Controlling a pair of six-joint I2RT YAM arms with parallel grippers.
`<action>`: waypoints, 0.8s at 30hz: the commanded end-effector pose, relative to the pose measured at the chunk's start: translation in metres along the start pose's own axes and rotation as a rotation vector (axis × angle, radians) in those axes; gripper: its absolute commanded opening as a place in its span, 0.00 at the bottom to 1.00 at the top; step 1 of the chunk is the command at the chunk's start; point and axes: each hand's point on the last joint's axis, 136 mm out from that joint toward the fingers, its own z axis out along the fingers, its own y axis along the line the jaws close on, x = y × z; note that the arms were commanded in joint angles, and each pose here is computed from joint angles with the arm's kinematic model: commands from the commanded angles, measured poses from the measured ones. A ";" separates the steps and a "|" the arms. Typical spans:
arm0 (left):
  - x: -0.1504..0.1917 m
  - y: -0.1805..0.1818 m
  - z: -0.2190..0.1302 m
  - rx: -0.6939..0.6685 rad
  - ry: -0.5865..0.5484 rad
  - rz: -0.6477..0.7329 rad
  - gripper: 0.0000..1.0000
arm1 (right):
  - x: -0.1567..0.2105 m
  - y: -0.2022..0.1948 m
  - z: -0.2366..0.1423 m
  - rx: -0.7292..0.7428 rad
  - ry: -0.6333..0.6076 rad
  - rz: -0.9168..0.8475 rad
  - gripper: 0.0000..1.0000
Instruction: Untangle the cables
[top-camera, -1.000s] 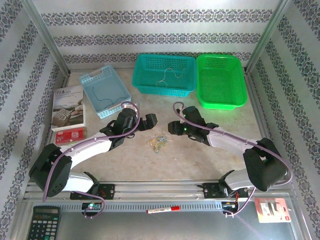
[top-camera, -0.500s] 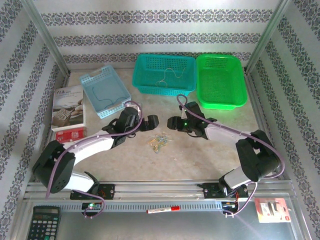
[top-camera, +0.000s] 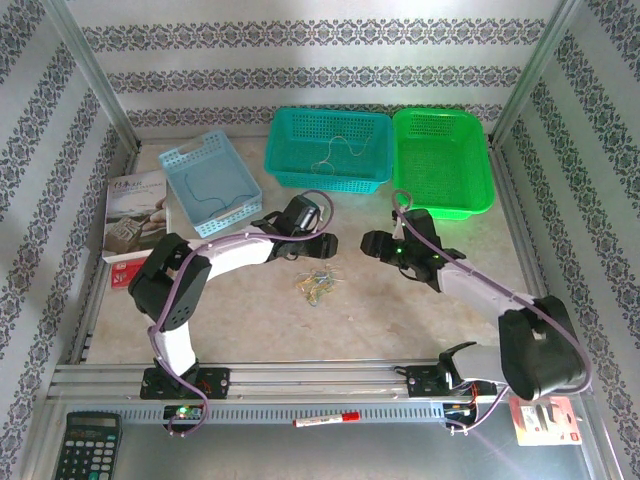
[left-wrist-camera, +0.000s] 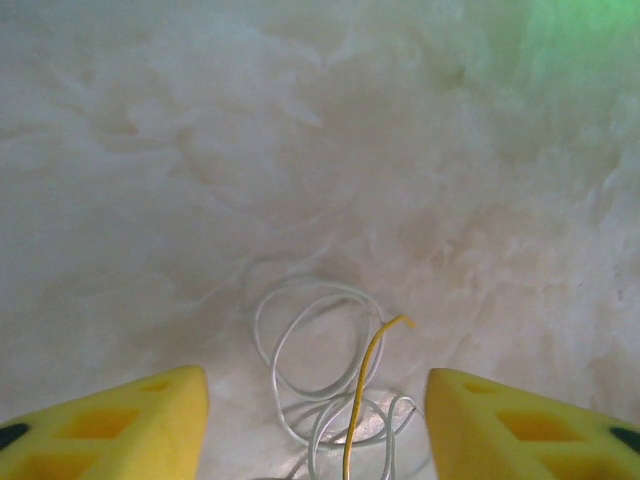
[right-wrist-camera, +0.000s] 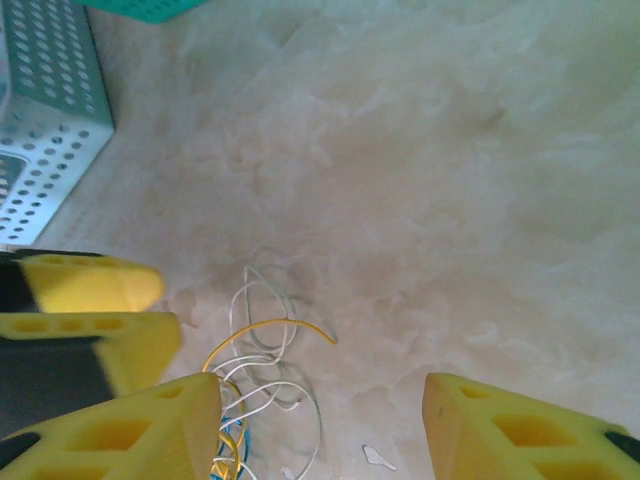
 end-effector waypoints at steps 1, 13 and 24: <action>0.012 -0.002 0.005 -0.030 0.067 0.075 0.53 | 0.002 -0.007 -0.009 0.001 -0.012 0.028 0.56; 0.027 -0.002 0.026 -0.032 0.119 0.084 0.41 | 0.001 -0.009 -0.019 -0.019 -0.035 0.051 0.57; 0.026 -0.005 0.033 -0.011 0.112 0.072 0.15 | 0.003 -0.009 -0.020 -0.027 -0.032 0.052 0.57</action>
